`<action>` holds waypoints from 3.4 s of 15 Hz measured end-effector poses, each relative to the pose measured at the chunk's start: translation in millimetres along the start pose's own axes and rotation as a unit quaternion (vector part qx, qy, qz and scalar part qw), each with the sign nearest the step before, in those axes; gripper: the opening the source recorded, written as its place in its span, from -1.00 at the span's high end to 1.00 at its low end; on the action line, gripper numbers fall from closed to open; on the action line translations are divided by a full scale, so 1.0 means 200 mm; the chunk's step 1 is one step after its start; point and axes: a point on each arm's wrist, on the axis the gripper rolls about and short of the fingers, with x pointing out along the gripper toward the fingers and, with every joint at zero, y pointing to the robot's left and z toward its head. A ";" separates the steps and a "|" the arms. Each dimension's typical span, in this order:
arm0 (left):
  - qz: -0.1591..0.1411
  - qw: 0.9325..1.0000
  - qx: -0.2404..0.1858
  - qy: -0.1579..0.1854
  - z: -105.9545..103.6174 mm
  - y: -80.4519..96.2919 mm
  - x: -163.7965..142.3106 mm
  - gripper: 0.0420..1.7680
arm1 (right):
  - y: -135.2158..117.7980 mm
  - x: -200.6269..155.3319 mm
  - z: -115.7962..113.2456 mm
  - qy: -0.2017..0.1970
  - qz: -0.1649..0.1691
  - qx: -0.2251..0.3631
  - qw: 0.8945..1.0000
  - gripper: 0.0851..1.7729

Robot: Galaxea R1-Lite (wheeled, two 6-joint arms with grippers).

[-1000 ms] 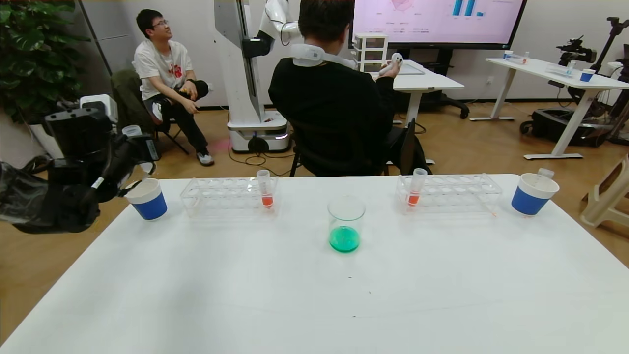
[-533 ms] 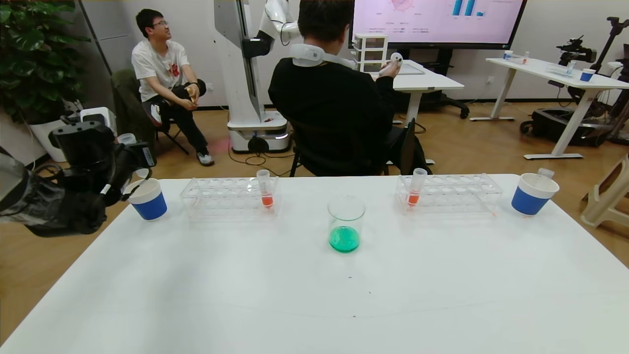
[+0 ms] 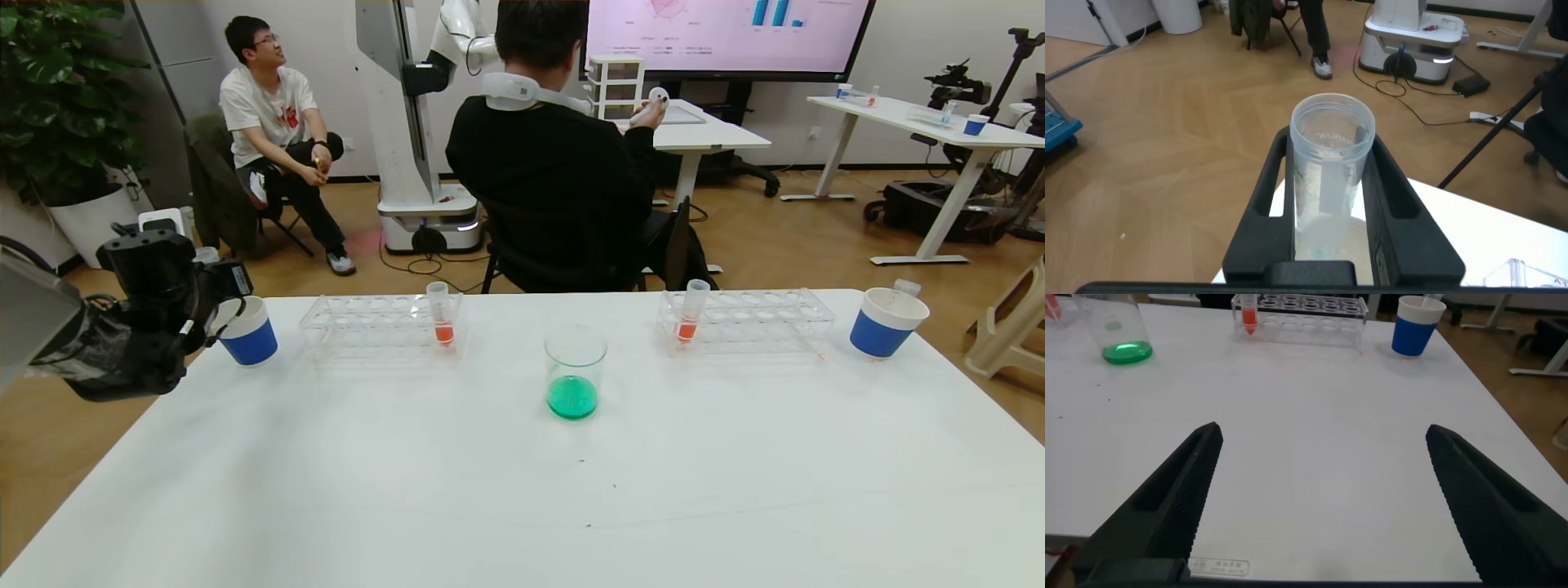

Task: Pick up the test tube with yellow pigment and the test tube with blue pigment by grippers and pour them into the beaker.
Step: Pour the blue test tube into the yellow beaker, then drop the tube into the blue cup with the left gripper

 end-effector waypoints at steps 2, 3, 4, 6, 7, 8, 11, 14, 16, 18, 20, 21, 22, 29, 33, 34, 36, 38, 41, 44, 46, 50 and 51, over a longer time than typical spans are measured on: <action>0.002 1.000 0.005 0.016 -0.06 0.00 0.01 0.47 | 0.00 0.00 0.00 0.000 0.000 0.000 1.000 -0.96; 0.003 1.000 0.007 0.023 -0.10 0.01 0.01 0.47 | 0.00 0.00 0.00 0.000 0.000 0.000 1.000 -0.96; 0.003 1.000 0.002 0.017 -0.11 0.01 0.01 0.47 | 0.00 0.00 0.00 0.000 0.000 0.000 1.000 -0.96; -0.002 1.000 -0.005 -0.001 -0.15 0.00 0.00 0.47 | 0.00 0.00 0.00 0.000 0.000 0.000 1.000 -0.96; -0.004 1.000 -0.001 0.003 -0.18 -0.01 -0.01 0.47 | 0.00 0.00 0.00 0.000 0.000 0.000 1.000 -0.96; -0.005 1.000 0.000 0.008 -0.20 -0.01 -0.01 0.47 | 0.00 0.00 0.00 0.000 0.000 0.000 1.000 -0.96; -0.005 1.000 0.003 0.010 -0.21 -0.01 -0.01 0.23 | 0.00 0.00 0.00 0.000 0.000 0.000 1.000 -0.96; -0.006 1.000 0.002 0.007 -0.20 -0.01 -0.01 -0.88 | 0.00 0.00 0.00 0.000 0.000 0.000 1.000 -0.96; -0.006 1.000 0.000 -0.001 -0.16 -0.01 -0.01 -0.98 | 0.00 0.00 0.00 0.000 0.000 0.000 1.000 -0.96; -0.015 1.000 -0.001 -0.006 -0.10 -0.05 -0.04 -0.98 | 0.00 0.00 0.00 0.000 0.000 0.000 1.000 -0.96; -0.044 0.999 -0.002 -0.005 -0.02 -0.17 -0.10 -0.98 | 0.00 0.00 0.00 0.000 0.000 0.000 1.000 -0.96; -0.061 0.998 -0.004 -0.009 0.02 -0.24 -0.14 -0.98 | 0.00 0.00 0.00 0.000 0.000 0.000 1.000 -0.96; -0.082 0.996 -0.006 -0.017 0.06 -0.32 -0.19 -0.98 | 0.00 0.00 0.00 0.000 0.000 0.000 1.000 -0.96; -0.153 0.986 0.004 -0.060 0.43 -0.40 -0.59 -0.98 | 0.00 0.00 0.00 0.000 0.000 0.000 1.000 -0.96; -0.179 0.980 0.010 -0.083 0.65 -0.22 -0.89 -0.98 | 0.00 0.00 0.00 0.000 0.000 0.000 1.000 -0.96; -0.182 0.979 0.014 -0.089 0.69 -0.16 -0.98 -0.98 | 0.00 0.00 0.00 0.000 0.000 0.000 1.000 -0.96; -0.185 0.978 0.020 -0.098 0.76 -0.04 -1.16 -0.98 | 0.00 0.00 0.00 0.000 0.000 0.000 1.000 -0.96; -0.199 0.974 0.023 -0.106 0.80 0.07 -1.36 -0.98 | 0.00 0.00 0.00 0.000 0.000 0.000 1.000 -0.96; -0.219 0.969 0.026 -0.109 0.79 0.24 -1.64 -0.98 | 0.00 0.00 0.00 0.000 0.000 0.000 1.000 -0.96; -0.222 0.970 0.034 -0.094 0.71 0.39 -1.87 -0.98 | 0.00 0.00 0.00 0.000 0.000 0.000 1.000 -0.96; -0.210 0.974 0.044 -0.070 0.64 0.48 -2.01 -0.98 | 0.00 0.00 0.00 0.000 0.000 0.000 1.000 -0.96; -0.178 0.979 0.040 -0.091 0.52 0.62 -2.25 -0.98 | 0.00 0.00 0.00 0.000 0.000 0.000 1.000 -0.96; -0.180 0.977 0.036 -0.106 0.48 0.64 -2.30 -0.98 | 0.00 0.00 0.00 0.000 0.000 0.000 1.000 -0.96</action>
